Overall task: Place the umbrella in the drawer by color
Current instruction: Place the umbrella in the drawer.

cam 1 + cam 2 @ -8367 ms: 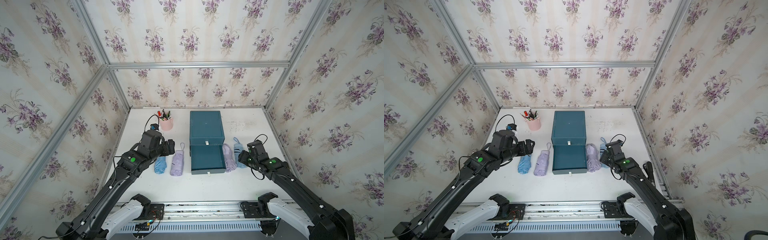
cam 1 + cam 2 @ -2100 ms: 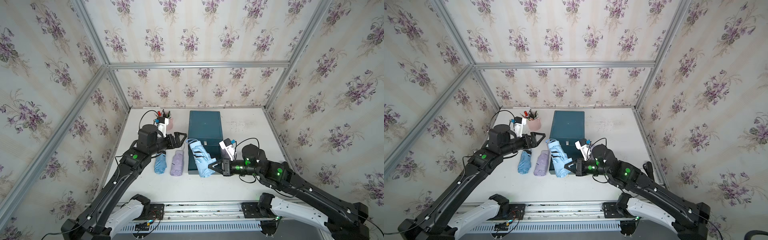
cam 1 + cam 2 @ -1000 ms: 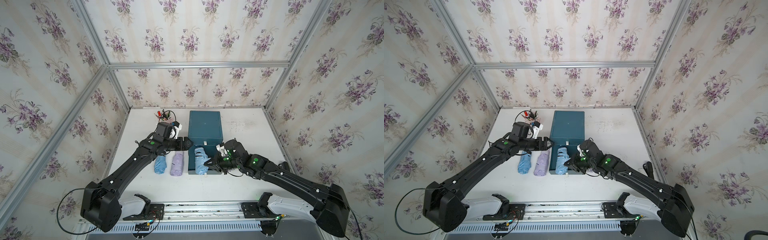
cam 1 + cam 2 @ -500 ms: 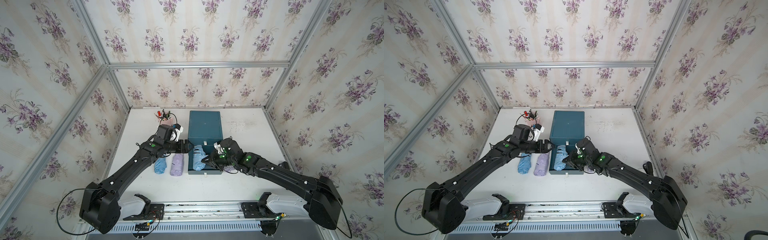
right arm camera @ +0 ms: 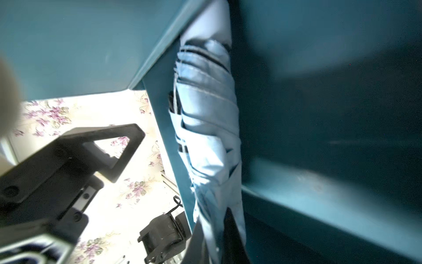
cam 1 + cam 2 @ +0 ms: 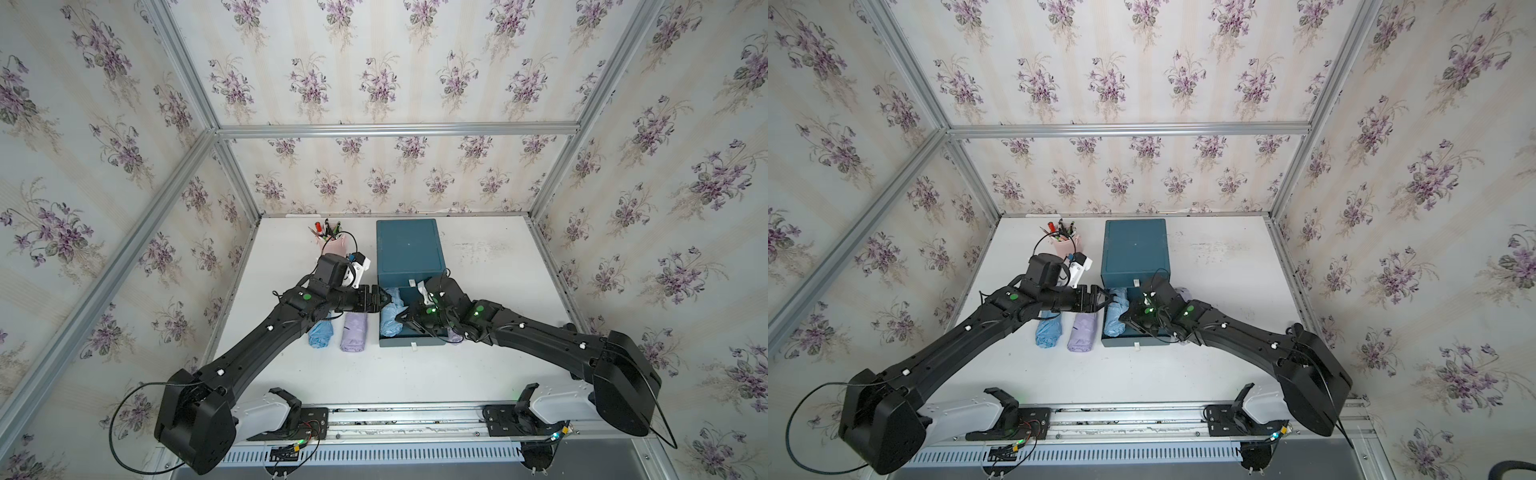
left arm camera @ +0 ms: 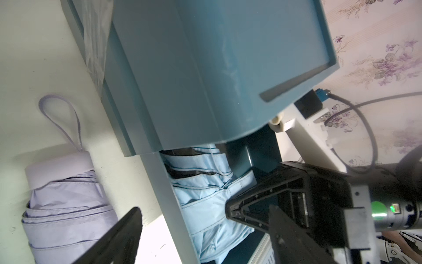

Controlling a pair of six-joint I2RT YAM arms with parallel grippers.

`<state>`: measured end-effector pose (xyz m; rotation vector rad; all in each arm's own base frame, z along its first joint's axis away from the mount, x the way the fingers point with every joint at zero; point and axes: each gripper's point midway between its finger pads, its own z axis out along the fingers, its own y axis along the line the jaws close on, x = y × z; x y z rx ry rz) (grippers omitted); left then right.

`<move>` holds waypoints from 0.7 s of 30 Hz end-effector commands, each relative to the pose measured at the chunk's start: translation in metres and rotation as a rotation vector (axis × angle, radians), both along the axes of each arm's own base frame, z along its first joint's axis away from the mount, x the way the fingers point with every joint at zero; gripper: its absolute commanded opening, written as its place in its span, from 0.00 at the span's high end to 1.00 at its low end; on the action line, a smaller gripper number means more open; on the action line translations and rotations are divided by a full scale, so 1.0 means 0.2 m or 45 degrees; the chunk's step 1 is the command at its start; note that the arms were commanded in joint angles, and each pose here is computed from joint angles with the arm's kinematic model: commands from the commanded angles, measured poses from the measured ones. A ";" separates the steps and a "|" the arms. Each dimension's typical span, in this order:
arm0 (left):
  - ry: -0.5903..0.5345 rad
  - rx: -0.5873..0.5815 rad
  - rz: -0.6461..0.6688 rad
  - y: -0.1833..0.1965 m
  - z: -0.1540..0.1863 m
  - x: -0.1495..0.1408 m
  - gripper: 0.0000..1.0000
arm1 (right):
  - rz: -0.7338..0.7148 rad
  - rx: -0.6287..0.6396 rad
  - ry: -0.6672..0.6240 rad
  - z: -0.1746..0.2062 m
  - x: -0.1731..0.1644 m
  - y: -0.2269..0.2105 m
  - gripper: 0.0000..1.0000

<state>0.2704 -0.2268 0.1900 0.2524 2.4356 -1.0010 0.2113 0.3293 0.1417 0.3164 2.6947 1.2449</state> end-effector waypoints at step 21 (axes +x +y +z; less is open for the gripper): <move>0.391 0.403 0.855 0.88 -0.36 -0.13 0.10 | -0.090 -0.233 -0.589 0.41 0.09 -0.36 0.39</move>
